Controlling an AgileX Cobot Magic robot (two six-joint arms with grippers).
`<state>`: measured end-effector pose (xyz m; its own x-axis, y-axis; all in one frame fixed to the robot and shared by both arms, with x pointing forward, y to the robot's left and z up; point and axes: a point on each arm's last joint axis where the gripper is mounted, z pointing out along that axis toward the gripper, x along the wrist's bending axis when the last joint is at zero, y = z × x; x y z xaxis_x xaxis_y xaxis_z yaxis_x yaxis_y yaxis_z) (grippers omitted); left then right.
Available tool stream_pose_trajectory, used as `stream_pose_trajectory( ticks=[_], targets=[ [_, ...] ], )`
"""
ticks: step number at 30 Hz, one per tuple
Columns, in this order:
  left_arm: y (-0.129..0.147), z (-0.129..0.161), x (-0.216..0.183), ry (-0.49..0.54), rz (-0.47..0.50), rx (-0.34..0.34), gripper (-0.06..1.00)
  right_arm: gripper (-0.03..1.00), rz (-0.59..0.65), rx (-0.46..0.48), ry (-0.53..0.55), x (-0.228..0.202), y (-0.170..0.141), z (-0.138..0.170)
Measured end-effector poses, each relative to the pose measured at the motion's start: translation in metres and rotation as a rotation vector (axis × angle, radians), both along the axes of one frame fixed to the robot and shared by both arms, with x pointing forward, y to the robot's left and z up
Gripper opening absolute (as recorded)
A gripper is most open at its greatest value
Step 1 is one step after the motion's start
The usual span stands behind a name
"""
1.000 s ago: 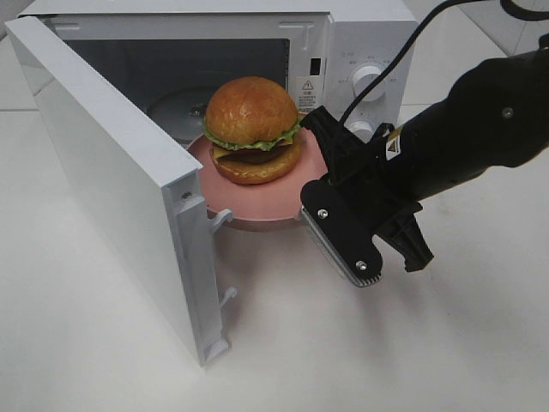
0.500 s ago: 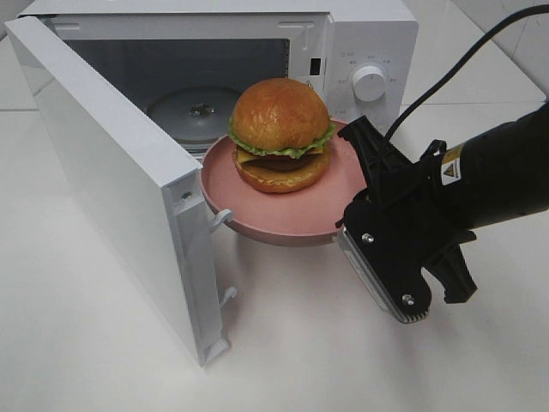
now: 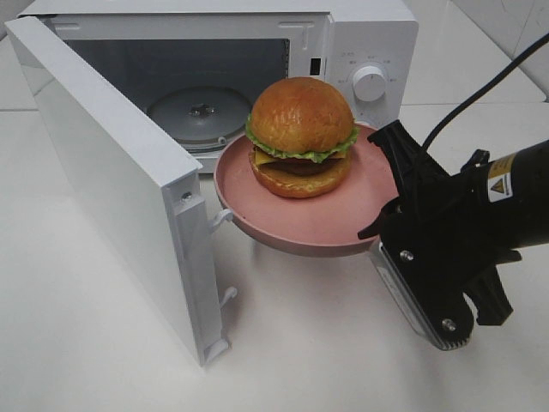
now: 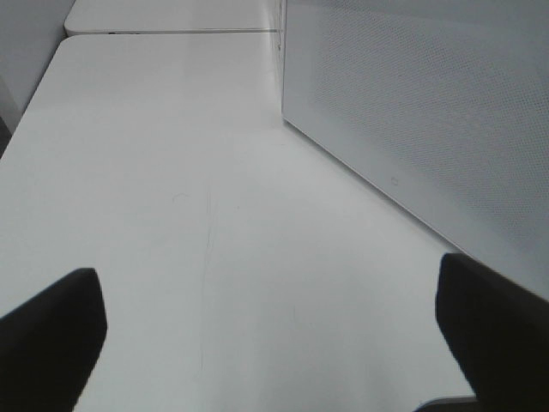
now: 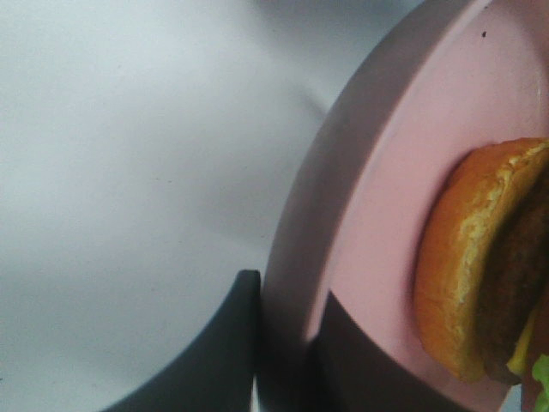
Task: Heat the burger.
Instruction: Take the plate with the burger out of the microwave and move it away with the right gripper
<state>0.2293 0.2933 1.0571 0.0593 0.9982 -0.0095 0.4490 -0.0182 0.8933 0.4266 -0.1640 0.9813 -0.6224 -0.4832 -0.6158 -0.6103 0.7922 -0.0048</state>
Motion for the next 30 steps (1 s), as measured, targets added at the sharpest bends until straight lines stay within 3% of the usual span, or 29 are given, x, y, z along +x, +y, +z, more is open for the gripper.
stream_pose_trajectory(
  ticks=[14, 30],
  targets=[
    [0.000, 0.000, 0.000, 0.000, 0.000, 0.000, 0.98, 0.11, -0.029, 0.022, 0.018, -0.028, -0.019, 0.004],
    [0.000, 0.000, 0.000, 0.000, 0.000, 0.000, 0.98, 0.11, -0.076, -0.038, 0.029, -0.052, -0.042, 0.014]
  ],
)
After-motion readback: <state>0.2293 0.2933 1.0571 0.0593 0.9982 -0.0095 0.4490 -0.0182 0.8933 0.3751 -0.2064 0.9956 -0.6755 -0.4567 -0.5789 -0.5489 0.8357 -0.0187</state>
